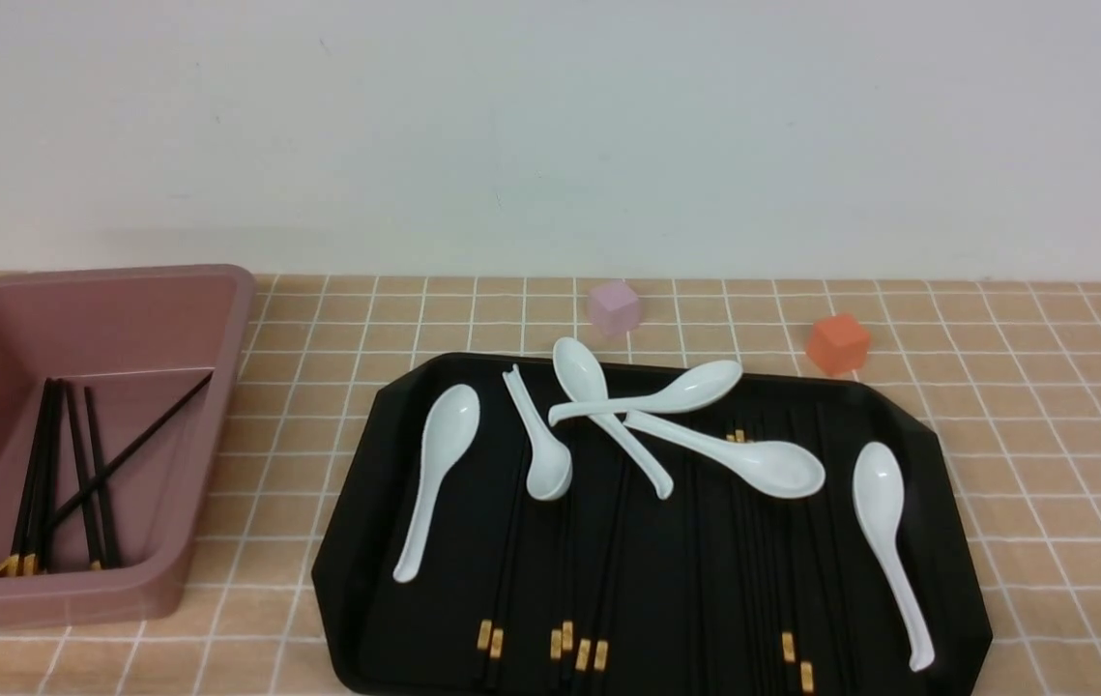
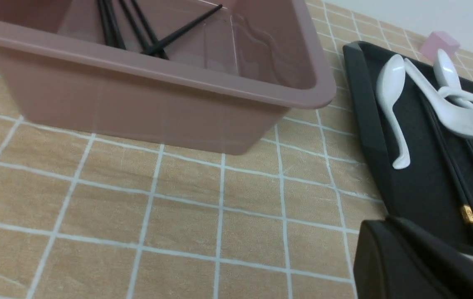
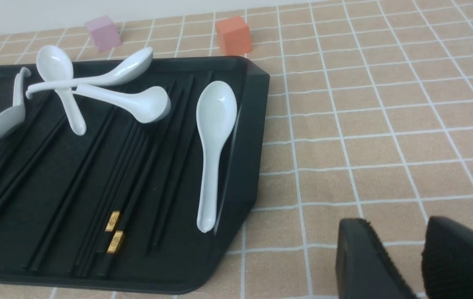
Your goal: On brown tablecloth take chopsticks from black tray and put them in box.
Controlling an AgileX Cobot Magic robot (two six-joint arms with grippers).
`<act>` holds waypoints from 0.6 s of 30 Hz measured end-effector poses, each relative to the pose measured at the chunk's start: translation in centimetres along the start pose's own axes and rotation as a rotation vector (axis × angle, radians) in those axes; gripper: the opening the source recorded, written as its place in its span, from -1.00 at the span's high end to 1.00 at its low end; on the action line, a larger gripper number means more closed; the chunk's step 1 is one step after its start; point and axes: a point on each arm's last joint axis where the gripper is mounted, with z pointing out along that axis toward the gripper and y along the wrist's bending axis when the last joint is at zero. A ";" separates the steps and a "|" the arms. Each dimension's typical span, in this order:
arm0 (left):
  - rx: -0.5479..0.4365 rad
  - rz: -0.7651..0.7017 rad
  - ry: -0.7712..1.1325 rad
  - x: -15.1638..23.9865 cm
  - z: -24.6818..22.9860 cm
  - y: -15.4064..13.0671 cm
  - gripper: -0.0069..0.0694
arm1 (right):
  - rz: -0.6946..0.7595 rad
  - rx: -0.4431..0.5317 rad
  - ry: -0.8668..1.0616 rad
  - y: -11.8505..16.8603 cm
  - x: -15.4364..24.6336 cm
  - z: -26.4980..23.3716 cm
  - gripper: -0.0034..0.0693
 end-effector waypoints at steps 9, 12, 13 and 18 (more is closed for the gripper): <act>0.000 0.001 0.000 0.0 0.0 0.0 0.82 | 0.000 0.000 0.000 0.0 0.0 0.0 0.25; 0.000 0.001 0.000 0.0 0.0 0.0 0.81 | 0.000 0.000 0.000 0.0 0.0 0.0 0.25; 0.000 0.001 0.000 0.0 0.0 0.0 0.81 | 0.000 0.000 0.000 0.0 0.0 0.0 0.25; -0.001 0.001 0.000 0.0 0.0 0.0 0.80 | 0.000 0.000 0.000 0.0 0.0 0.0 0.25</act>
